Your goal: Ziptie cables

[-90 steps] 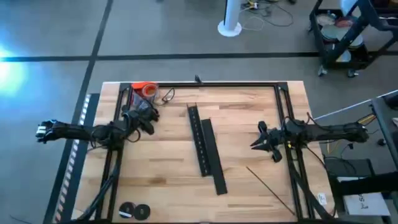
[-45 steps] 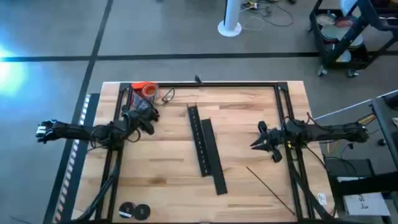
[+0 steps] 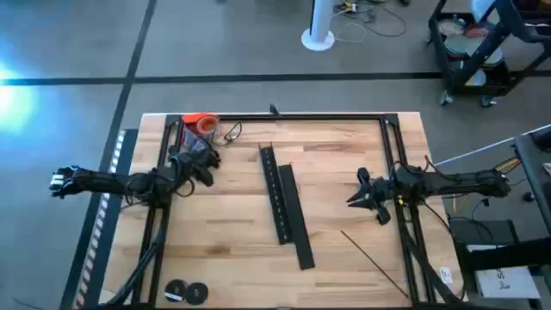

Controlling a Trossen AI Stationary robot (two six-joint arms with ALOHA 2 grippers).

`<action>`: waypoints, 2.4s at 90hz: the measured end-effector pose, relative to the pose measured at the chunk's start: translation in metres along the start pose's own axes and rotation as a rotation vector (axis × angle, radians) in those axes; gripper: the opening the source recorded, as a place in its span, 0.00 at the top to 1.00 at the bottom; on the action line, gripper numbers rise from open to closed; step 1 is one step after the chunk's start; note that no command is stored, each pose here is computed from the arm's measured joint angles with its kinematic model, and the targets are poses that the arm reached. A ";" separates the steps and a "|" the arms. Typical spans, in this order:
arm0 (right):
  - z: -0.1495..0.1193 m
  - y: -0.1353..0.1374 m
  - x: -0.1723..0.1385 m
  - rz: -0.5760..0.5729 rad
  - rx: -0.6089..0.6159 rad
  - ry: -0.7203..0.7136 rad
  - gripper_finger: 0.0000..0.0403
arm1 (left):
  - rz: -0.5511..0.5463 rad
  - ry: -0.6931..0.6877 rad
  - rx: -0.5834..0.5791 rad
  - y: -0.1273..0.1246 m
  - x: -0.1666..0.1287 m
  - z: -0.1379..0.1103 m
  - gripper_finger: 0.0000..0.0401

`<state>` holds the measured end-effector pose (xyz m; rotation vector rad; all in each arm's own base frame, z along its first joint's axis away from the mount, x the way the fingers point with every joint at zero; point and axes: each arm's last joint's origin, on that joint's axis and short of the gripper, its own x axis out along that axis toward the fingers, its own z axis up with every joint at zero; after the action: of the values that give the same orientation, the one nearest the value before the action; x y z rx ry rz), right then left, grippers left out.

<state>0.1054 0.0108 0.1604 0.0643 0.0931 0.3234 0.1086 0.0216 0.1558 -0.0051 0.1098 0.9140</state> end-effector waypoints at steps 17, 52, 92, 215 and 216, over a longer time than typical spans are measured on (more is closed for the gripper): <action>0.004 0.000 0.000 0.001 -0.062 -0.037 0.89 | 0.000 0.000 -0.001 0.000 0.000 0.000 0.88; 0.011 0.001 -0.001 0.006 0.095 -0.108 0.89 | 0.000 0.000 0.000 0.000 0.000 0.000 0.88; 0.005 -0.010 0.018 -0.265 0.228 0.041 0.89 | 0.000 0.000 -0.001 0.000 0.000 0.000 0.88; 0.000 -0.048 0.236 -0.383 0.126 0.502 0.89 | -0.159 0.004 -0.477 -0.005 0.000 0.005 0.88; 0.000 -0.048 0.237 -0.384 0.126 0.510 0.89 | -0.183 0.014 -0.491 -0.006 0.000 0.005 0.88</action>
<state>0.3444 0.0414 0.1376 0.0860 0.6236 -0.0573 0.1134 0.0183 0.1607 -0.4701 -0.1031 0.7389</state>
